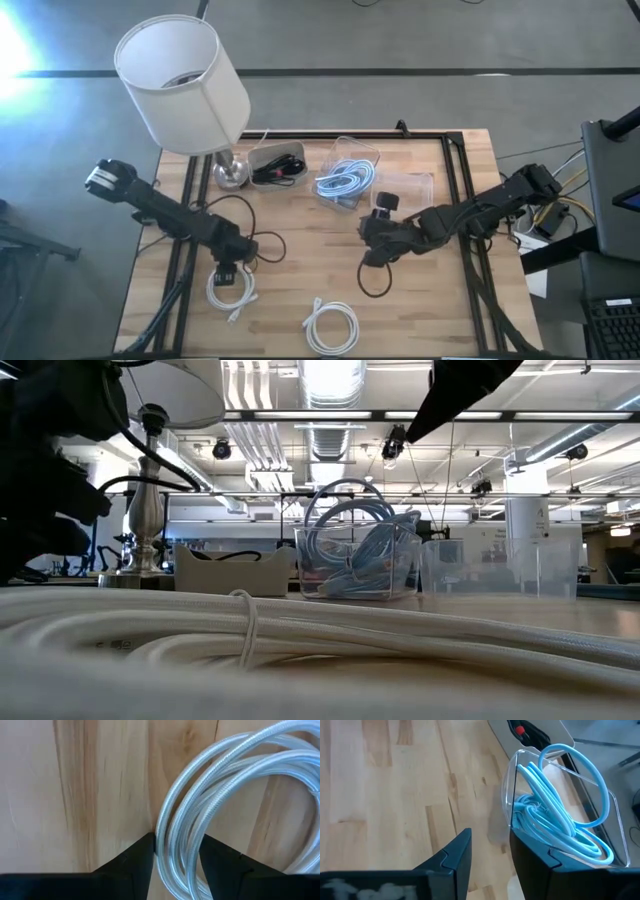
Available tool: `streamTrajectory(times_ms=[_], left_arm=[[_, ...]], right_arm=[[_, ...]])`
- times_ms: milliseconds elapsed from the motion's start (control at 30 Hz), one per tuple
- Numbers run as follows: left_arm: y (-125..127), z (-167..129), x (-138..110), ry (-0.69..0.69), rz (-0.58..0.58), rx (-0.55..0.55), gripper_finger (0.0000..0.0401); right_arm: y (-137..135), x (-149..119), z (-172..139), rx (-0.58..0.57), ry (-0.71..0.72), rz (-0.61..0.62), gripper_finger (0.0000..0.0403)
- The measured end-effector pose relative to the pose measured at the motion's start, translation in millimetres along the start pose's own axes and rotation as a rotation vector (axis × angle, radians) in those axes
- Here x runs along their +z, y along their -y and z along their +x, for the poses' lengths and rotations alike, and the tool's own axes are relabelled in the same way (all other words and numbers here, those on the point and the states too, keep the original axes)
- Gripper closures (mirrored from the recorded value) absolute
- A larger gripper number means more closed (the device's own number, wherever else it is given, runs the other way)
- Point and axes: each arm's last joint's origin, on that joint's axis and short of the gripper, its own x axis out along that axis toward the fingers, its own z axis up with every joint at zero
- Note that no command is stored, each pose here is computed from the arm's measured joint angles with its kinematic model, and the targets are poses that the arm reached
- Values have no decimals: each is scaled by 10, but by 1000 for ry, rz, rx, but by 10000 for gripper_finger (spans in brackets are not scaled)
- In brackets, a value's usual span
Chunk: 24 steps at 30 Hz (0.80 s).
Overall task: Pick & Place USB Port
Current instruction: Put the left white USB cable into the right transparent bin
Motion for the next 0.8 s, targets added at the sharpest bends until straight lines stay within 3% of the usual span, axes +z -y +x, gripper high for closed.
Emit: streamTrajectory(times_ms=[267,500,567,800], left_arm=[[-10,-7,109,127,19,134,264],[-23,-37,155,185,18,179,359],[-3,-94,234,245,27,200,369],[34,-485,585,527,-5,474,363]], right_arm=[[-27,43,13,16,54,-59,271],[-62,124,25,34,150,-102,277],[-68,160,20,39,182,-95,276],[-34,316,43,54,323,32,268]])
